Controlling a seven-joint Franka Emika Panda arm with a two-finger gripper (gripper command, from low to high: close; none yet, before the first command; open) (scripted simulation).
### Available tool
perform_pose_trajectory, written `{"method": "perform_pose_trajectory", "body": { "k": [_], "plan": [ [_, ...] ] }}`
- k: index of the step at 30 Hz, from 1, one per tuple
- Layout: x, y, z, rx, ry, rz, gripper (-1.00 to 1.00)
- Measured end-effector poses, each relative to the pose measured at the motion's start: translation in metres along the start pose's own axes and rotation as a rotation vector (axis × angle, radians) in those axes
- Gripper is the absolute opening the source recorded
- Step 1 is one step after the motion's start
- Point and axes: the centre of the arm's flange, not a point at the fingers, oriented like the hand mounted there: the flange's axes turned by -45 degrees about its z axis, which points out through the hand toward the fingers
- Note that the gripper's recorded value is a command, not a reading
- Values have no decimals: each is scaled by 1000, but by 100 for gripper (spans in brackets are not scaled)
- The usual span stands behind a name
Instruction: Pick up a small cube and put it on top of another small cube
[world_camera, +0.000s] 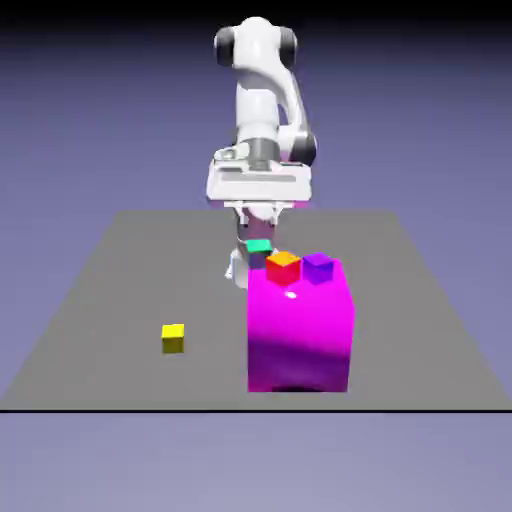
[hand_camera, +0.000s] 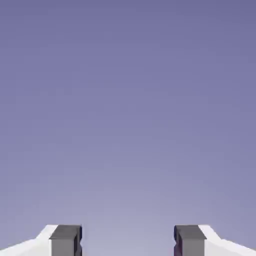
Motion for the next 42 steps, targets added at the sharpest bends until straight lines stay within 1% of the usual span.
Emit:
{"method": "perform_pose_trajectory", "body": {
  "k": [5, 10, 13, 15, 19, 25, 32, 33, 35, 36, 38, 41, 42],
  "plan": [
    [-23, 56, 61, 5, -283, 261, 0],
    [-61, 108, 111, 8, -546, 520, 0],
    [-90, 142, 134, 4, -685, 685, 0],
    [-107, 154, 148, 8, -775, 773, 0],
    [-144, 190, 167, 7, -924, 977, 0],
    [-191, 239, 181, 6, -1085, 1268, 0],
    [-227, 293, 182, 10, -1172, 1563, 0],
    [-231, 297, 184, 11, -1175, 1592, 0],
    [-260, 274, 213, 12, -1175, 1592, 0],
    [-269, 266, 221, 11, -1175, 1593, -100],
    [-269, 266, 221, 11, -1175, 1593, -100],
    [-228, 297, 181, 17, -1176, 1597, -100],
    [-222, 287, 183, 43, -1190, 1610, -100]
  ]
}}
